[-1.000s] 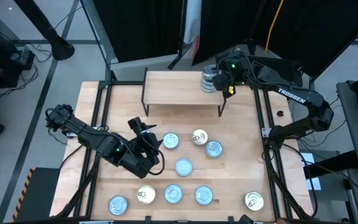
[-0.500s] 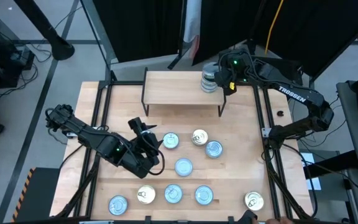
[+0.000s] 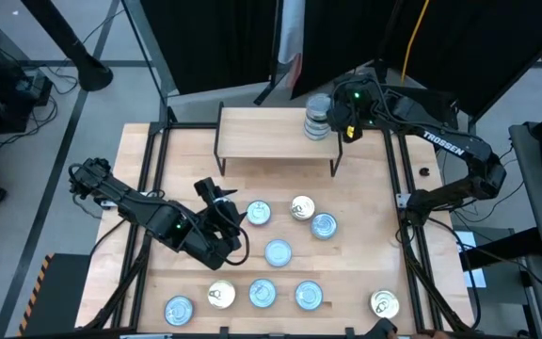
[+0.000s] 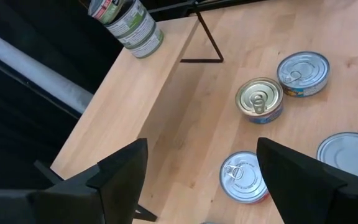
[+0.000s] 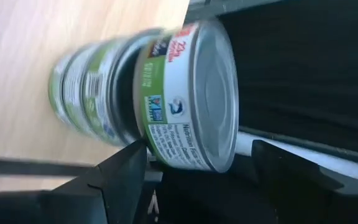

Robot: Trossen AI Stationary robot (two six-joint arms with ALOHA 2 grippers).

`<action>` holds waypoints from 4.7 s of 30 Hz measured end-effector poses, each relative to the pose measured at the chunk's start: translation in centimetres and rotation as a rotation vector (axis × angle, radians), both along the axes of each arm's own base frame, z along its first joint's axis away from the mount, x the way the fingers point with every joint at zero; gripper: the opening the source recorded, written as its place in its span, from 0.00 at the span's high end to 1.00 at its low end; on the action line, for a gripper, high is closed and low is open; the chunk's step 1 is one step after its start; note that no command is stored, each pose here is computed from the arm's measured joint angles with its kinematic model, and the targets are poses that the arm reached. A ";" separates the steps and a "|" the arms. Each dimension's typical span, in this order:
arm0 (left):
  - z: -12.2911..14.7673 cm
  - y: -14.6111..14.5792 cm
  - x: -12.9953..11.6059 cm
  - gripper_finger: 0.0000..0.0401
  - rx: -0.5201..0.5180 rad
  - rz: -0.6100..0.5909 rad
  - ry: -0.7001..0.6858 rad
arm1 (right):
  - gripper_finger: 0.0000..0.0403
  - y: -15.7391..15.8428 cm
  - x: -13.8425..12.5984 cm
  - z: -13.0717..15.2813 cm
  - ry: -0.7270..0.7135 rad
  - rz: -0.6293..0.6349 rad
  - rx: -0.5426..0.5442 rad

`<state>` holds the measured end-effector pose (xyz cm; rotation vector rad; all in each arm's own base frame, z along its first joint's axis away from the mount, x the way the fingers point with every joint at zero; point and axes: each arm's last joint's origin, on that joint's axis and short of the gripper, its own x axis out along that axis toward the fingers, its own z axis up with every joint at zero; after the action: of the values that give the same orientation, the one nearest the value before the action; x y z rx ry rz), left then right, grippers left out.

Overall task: Stack canned seafood by type on shelf
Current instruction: Stack the green tuna can on top of the other green tuna cans on the shelf

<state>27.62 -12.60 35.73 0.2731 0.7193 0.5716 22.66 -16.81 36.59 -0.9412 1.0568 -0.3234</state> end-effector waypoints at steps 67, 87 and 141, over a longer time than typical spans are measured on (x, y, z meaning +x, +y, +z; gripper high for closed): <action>-16.7 -5.5 4.1 0.99 -0.482 -0.198 0.013 | 0.92 18.8 -6.0 -14.4 -0.749 0.299 1.361; -22.4 -4.1 6.9 0.99 -0.398 -0.165 0.103 | 0.92 22.3 -2.9 -13.2 -0.663 0.402 1.393; -16.8 0.3 9.0 0.31 0.034 -0.988 0.542 | 0.65 25.6 0.1 -13.0 -0.221 0.105 1.031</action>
<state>36.58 -12.27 18.90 0.7713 0.9794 -0.4547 22.81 8.75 23.56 -0.0249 0.8007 0.2105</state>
